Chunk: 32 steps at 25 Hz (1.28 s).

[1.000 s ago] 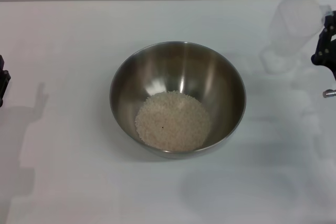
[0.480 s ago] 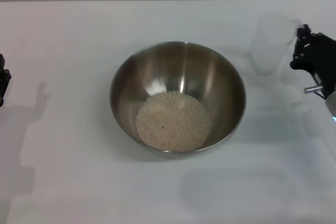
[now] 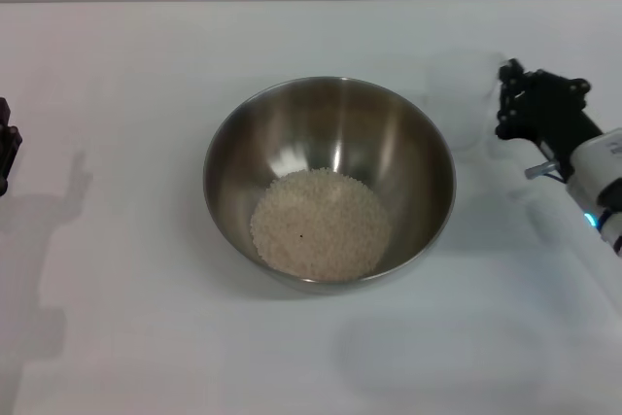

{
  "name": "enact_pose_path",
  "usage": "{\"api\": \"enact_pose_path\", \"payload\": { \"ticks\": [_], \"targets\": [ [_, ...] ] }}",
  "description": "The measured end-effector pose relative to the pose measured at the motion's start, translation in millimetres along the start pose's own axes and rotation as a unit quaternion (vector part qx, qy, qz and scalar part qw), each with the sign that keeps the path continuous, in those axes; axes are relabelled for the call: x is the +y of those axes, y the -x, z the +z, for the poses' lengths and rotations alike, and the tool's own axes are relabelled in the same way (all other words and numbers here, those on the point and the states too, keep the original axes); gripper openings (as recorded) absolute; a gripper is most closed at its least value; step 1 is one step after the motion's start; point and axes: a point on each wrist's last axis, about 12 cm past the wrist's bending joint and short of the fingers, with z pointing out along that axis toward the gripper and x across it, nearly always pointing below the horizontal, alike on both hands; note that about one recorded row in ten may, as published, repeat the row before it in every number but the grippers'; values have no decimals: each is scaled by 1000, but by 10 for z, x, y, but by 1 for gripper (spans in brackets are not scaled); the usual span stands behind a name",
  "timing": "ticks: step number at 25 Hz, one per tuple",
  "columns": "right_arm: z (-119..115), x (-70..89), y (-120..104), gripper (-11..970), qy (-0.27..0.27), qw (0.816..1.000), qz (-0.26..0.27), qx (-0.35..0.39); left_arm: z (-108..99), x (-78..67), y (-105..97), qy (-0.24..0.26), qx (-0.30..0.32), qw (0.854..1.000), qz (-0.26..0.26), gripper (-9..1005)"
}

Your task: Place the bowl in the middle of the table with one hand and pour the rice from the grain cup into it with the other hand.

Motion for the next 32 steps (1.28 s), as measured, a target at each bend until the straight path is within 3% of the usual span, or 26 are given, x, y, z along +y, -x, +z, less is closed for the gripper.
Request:
{"api": "enact_pose_path", "payload": {
  "ticks": [11, 20, 28, 29, 31, 32],
  "targets": [
    [71, 73, 9, 9, 25, 1000, -15, 13, 6, -7, 2, -2, -1, 1000, 0, 802],
    [-69, 113, -33, 28, 19, 1000, 4, -2, -1, -19, 1, -5, 0, 1000, -1, 802],
    [-220, 136, -112, 224, 20, 1000, 8, -1, 1, -21, 2, -6, -1, 1000, -1, 802],
    [-332, 132, -125, 249, 11, 1000, 16, -18, 1, -21, 2, -6, -1, 1000, -1, 802],
    [-470, 102, -130, 453, -7, 999, 25, -41, -3, -22, 1, -6, 0, 1000, -1, 802],
    [-470, 102, -130, 457, -7, 999, 25, -41, -5, -22, 0, -6, 0, 1000, -1, 802]
  ]
}}
